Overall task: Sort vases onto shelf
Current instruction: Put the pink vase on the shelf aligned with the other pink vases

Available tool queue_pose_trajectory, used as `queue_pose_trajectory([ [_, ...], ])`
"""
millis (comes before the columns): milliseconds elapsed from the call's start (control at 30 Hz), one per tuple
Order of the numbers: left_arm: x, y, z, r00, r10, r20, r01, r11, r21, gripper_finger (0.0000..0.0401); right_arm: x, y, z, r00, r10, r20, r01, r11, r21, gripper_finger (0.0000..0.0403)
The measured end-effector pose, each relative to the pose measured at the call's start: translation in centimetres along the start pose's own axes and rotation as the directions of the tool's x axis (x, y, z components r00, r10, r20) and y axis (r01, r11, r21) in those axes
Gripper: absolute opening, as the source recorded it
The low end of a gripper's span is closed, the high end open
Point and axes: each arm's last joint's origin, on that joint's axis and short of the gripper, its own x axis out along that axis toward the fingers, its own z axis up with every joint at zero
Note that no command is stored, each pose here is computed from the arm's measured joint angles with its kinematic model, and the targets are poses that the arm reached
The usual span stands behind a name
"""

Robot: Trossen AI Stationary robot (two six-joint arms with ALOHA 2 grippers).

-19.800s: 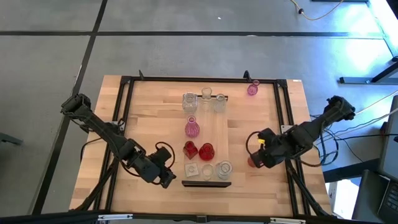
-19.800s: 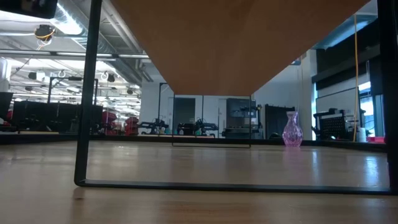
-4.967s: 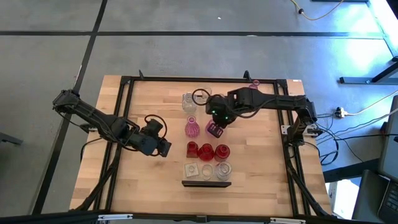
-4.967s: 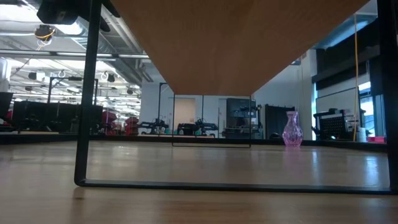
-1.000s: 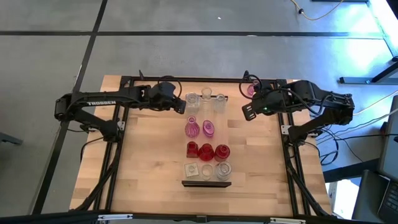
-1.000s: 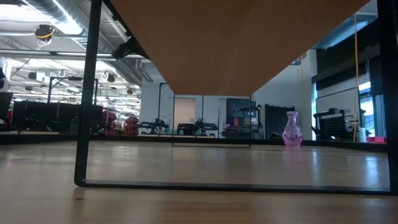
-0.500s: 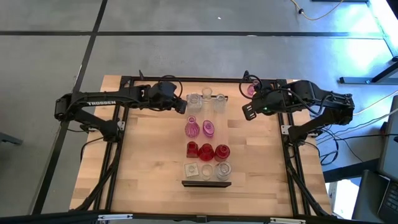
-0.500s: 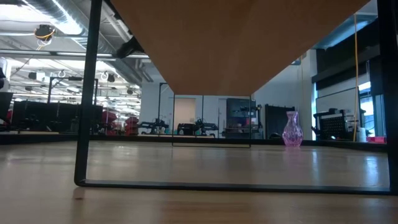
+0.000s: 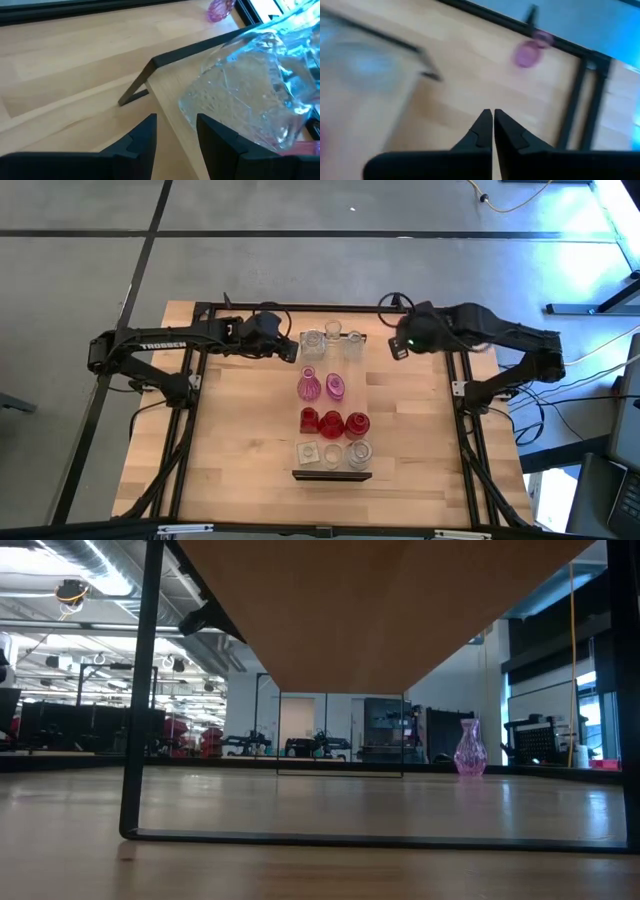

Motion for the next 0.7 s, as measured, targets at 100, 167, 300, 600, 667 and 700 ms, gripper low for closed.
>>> queue_pose_trajectory([
  [100,-0.1,-0.3,-0.3,1.0,-0.011,-0.008,0.011,1.0,0.005,0.0132,2.9,-1.4,0.7,0.991,-0.13,-0.034,0.132,0.991,0.038,0.0014],
  [167,-0.3,-0.5,-0.6,1.0,-0.022,-0.012,0.023,1.0,0.012,0.0132,4.7,-2.6,1.2,0.972,-0.234,-0.025,0.236,0.967,0.098,0.0031],
  [300,-0.6,-0.9,-1.0,0.999,-0.042,-0.02,0.042,0.999,0.018,0.0132,7.7,-4.3,2.7,0.952,-0.307,-0.019,0.305,0.935,0.18,0.0073],
  [600,-0.8,-1.3,-1.5,0.998,-0.055,-0.031,0.056,0.998,0.016,0.0132,12.9,-8.4,6.3,0.989,-0.143,-0.033,0.144,0.908,0.393,0.0094],
  [667,-0.9,-1.3,-1.5,0.998,-0.06,-0.031,0.061,0.998,0.017,0.0132,13.8,-9.7,6.5,0.986,-0.157,-0.052,0.164,0.888,0.429,0.0089],
  [700,-1.0,-1.3,-1.5,0.998,-0.063,-0.03,0.063,0.998,0.017,0.0132,14.3,-10.3,6.4,0.985,-0.162,-0.065,0.174,0.877,0.448,0.0086],
])
